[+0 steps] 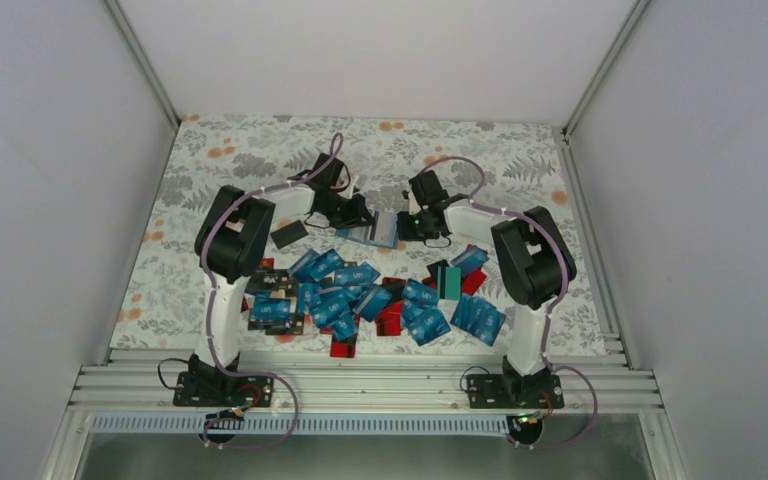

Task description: Put the credit cards into the card holder

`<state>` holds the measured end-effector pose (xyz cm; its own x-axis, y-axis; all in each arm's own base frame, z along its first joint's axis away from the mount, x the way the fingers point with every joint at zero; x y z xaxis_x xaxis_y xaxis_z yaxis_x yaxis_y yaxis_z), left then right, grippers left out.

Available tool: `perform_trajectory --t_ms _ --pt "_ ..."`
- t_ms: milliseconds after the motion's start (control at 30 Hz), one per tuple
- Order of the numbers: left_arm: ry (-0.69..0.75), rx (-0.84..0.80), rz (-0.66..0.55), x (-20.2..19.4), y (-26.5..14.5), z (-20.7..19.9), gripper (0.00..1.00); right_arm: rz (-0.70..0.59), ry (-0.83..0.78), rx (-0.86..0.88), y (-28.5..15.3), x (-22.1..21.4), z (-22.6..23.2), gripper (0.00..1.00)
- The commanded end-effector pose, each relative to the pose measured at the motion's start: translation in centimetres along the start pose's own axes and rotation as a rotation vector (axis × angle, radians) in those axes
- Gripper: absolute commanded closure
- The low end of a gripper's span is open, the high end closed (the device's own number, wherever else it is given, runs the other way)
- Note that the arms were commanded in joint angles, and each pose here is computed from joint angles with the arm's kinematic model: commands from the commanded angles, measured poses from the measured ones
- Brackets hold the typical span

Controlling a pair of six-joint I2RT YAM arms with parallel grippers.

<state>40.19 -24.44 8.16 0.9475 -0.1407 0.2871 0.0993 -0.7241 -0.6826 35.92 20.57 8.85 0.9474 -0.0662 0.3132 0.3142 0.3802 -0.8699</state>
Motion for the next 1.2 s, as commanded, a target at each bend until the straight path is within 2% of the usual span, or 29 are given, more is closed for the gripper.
perform_trajectory --t_ms 0,267,533,867,1167 --pt "-0.046 0.049 0.053 -1.3 1.6 1.1 0.98 0.023 -0.01 -0.01 1.5 -0.2 -0.4 0.94" --pt "-0.045 0.052 0.063 -1.5 2.2 0.8 0.98 0.024 -0.012 -0.009 1.5 -0.2 -0.4 0.94" --pt "-0.02 0.121 0.035 -1.3 0.6 0.0 0.96 0.019 -0.012 -0.023 1.4 -0.2 -0.6 0.94" --pt "-0.001 0.141 0.006 -1.5 -1.0 -0.9 0.77 -0.006 -0.009 -0.029 1.3 0.8 -0.6 0.94" --pt "0.019 0.172 -0.024 -1.3 -2.5 -1.7 0.5 -0.023 -0.016 -0.016 0.6 1.5 0.0 0.93"
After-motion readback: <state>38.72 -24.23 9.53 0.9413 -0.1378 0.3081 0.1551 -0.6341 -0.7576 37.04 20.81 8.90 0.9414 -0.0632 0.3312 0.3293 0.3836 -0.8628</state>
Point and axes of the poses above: each gripper's point midway between its finger pads, its own y axis out along the fingers, its own z axis along the line the jaws close on, x = y × z, the point moved 8 cm from there along -y, back along the fingers, and after that the axes turned 8 degrees about y, right-handed, at the moved point
